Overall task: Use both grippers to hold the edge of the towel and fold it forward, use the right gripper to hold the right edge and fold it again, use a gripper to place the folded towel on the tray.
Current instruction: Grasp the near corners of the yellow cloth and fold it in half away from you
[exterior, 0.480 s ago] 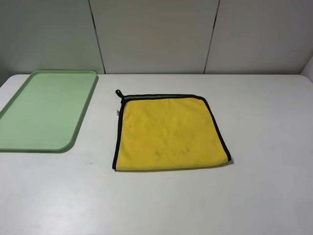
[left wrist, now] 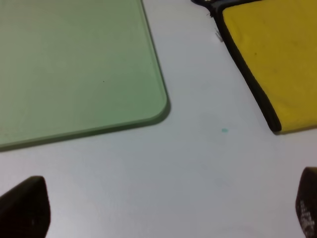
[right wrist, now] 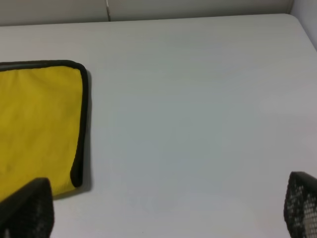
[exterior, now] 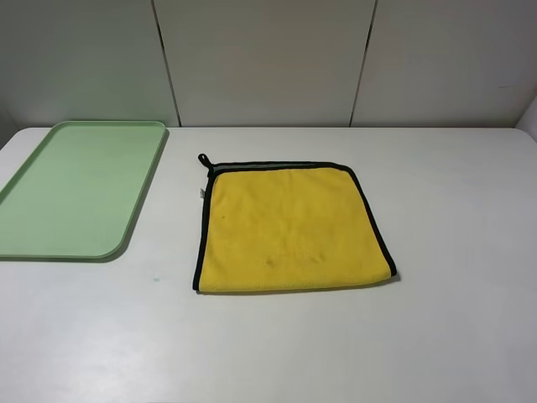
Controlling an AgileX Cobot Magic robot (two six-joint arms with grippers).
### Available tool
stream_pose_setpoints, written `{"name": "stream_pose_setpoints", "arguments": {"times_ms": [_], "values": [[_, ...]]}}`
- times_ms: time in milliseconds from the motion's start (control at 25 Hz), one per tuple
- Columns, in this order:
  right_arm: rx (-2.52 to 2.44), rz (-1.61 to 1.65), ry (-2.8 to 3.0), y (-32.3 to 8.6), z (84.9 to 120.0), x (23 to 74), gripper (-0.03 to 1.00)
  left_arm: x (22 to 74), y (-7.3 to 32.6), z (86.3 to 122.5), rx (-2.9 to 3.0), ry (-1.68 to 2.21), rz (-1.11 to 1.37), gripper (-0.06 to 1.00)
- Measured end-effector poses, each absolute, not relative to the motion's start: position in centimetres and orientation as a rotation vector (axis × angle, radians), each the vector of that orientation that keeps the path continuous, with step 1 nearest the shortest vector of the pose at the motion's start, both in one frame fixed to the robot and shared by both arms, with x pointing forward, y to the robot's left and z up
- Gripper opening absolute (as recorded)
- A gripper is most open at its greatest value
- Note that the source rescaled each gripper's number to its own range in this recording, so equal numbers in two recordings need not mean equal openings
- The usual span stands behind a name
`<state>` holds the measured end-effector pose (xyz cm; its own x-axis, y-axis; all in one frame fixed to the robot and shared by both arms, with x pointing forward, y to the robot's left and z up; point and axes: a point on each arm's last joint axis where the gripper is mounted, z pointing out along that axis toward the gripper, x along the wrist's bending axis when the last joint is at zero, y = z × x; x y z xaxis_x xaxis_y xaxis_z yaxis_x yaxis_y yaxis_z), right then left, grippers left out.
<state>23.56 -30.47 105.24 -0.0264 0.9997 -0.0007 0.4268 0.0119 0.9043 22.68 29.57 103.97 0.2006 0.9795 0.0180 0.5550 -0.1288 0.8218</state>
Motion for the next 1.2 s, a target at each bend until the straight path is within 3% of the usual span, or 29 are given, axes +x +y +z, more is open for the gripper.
{"name": "stream_pose_setpoints", "arguments": {"times_ms": [1200], "values": [[1.511,0.988,1.552,-30.43,105.24,23.55,1.0,23.32,29.32,104.13,1.798,1.465,0.717,1.0]]}}
